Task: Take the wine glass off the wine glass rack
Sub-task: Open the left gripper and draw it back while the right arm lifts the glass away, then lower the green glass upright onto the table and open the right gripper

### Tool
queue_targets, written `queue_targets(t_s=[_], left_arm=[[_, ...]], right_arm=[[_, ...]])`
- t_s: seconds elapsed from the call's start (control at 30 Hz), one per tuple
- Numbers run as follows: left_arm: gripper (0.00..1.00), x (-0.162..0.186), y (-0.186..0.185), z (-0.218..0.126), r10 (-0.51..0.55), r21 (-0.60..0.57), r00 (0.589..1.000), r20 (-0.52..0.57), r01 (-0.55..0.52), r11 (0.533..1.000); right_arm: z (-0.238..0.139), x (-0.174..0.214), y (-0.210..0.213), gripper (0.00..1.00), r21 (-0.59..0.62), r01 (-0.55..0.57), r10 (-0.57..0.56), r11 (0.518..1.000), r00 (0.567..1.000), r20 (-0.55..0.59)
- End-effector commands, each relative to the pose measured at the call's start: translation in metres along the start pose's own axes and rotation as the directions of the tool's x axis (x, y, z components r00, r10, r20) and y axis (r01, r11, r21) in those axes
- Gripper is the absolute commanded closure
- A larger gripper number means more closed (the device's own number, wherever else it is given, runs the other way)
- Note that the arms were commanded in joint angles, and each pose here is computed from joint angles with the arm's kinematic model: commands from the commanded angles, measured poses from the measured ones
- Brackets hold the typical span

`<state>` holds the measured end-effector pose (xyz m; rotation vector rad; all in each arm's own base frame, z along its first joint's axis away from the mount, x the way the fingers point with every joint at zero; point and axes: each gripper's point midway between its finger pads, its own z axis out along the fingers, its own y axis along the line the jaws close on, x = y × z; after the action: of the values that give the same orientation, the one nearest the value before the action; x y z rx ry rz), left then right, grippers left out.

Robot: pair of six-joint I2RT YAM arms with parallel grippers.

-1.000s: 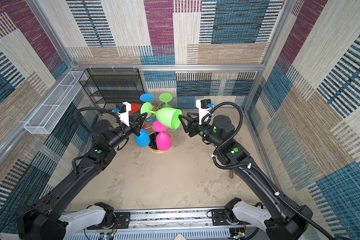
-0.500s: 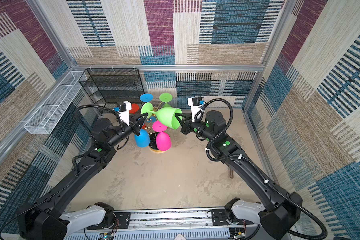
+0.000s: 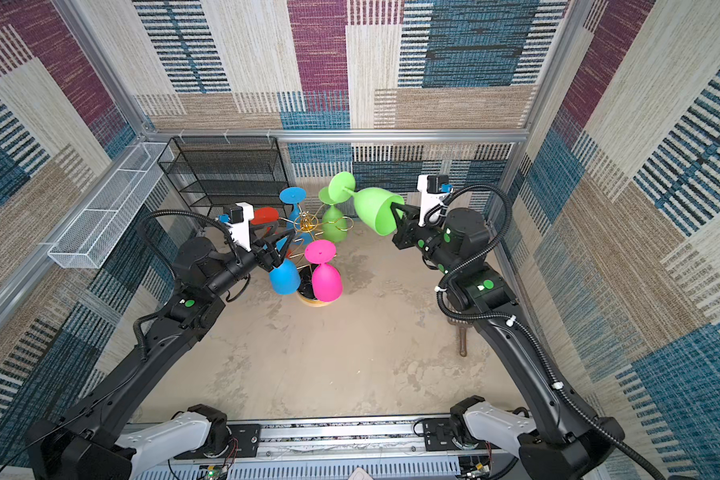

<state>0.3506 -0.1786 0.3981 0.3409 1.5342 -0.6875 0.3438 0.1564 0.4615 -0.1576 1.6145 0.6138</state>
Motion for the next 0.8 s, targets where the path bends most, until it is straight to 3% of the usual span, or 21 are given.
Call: queue_targets(t_s=[0.0,0.2,0.4,0.77], left_arm=[[0.3,0.0,0.016,-0.012,0.003,-0.087,1.0,-0.026,-0.005,0.996],[0.23,-0.002,0.033,-0.046,-0.005,-0.171,0.999,-0.052,-0.004,0.985],[0.12,0.002,0.061,-0.08,-0.04,-0.257,0.999,0.003,0.04,0.966],[0.1,0.024,0.102,-0.095,-0.15,-0.348,0.987,-0.057,0.121,0.93]], right_arm=[[-0.014,0.008,-0.039,1.0,0.178,0.041,-0.029,0.983,0.997,-0.07],[-0.016,0.02,-0.078,1.0,0.341,0.128,-0.064,0.931,0.979,-0.193],[0.025,0.058,-0.101,1.0,0.365,0.192,-0.047,0.911,0.928,-0.37],[0.106,0.109,-0.141,1.0,0.363,0.301,-0.032,0.882,0.806,-0.591]])
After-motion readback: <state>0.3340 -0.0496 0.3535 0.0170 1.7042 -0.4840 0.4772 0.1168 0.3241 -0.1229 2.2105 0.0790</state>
